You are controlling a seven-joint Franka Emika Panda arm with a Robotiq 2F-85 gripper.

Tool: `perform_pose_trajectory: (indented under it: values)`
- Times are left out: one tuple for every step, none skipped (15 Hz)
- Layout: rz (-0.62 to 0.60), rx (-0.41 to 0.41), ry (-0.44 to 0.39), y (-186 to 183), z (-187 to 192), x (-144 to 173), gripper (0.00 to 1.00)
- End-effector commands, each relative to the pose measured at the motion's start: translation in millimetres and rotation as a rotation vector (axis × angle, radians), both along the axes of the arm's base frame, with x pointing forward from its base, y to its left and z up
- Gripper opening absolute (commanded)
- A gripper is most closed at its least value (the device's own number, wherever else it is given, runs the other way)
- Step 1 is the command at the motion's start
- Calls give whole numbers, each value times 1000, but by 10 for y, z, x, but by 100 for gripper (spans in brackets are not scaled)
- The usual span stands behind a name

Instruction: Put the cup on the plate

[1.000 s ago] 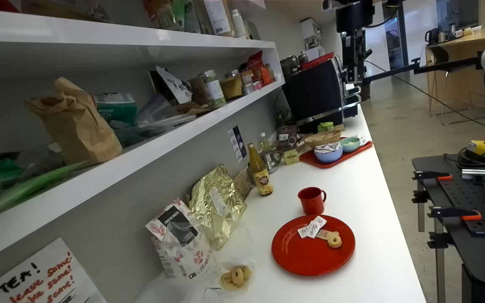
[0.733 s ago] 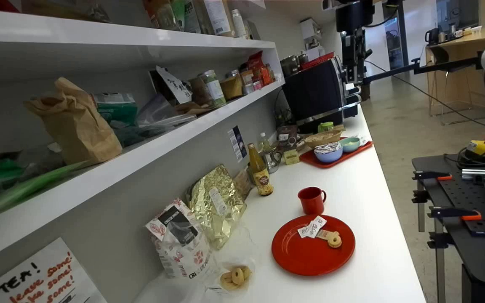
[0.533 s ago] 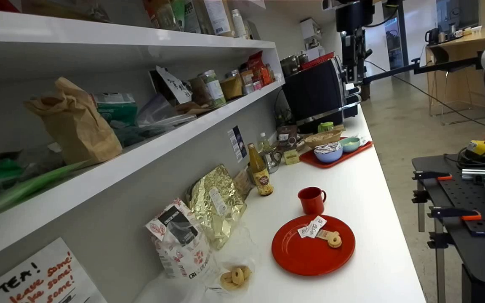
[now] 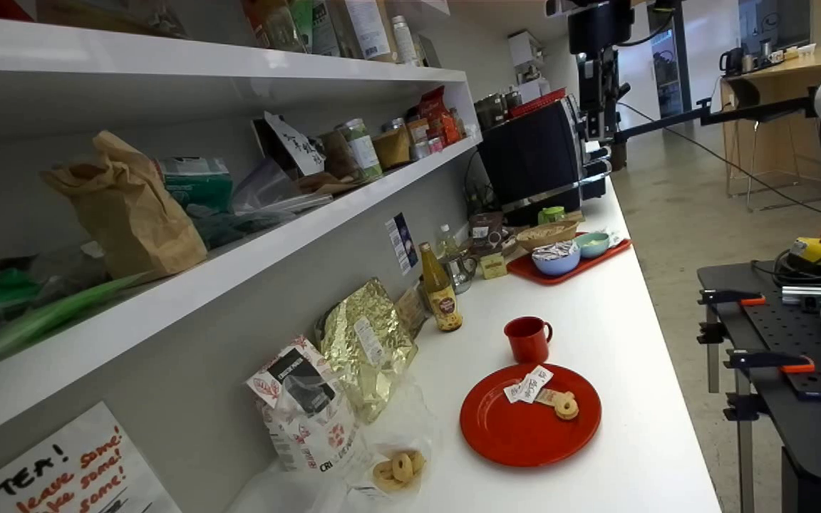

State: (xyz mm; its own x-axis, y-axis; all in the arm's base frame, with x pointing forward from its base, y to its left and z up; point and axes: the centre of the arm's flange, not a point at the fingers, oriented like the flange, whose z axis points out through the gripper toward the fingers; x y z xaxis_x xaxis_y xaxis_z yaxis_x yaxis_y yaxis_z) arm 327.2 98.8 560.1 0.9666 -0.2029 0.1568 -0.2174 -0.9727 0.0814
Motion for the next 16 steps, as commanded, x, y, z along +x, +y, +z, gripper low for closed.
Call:
perform_pose_trajectory:
  values:
    - [0, 0, 0, 0, 0, 0, 100]
    - [-3, 4, -8, -36, 42, 59, 100]
    - [-2, 17, -16, -95, 82, 146, 100]
    - [-19, 24, -25, -152, 107, 218, 100]
    - [-29, 36, -38, -239, 138, 326, 100]
    - [-37, 52, -50, -319, 158, 420, 100]
    - [-51, 66, -62, -427, 173, 550, 100]
    - [-55, 84, -69, -586, 137, 715, 100]
    - [-59, 102, -73, -717, 114, 853, 100]
    - [-64, 114, -76, -837, 67, 992, 100]
    - [-70, 124, -70, -959, -24, 1146, 100]
    - [-76, 134, -59, -1076, -107, 1279, 100]
    - [-82, 140, -41, -1201, -236, 1423, 100]
    - [-88, 146, -24, -1306, -350, 1545, 100]
    - [-93, 150, -1, -1412, -496, 1682, 100]
    - [-101, 148, 22, -1501, -639, 1809, 100]
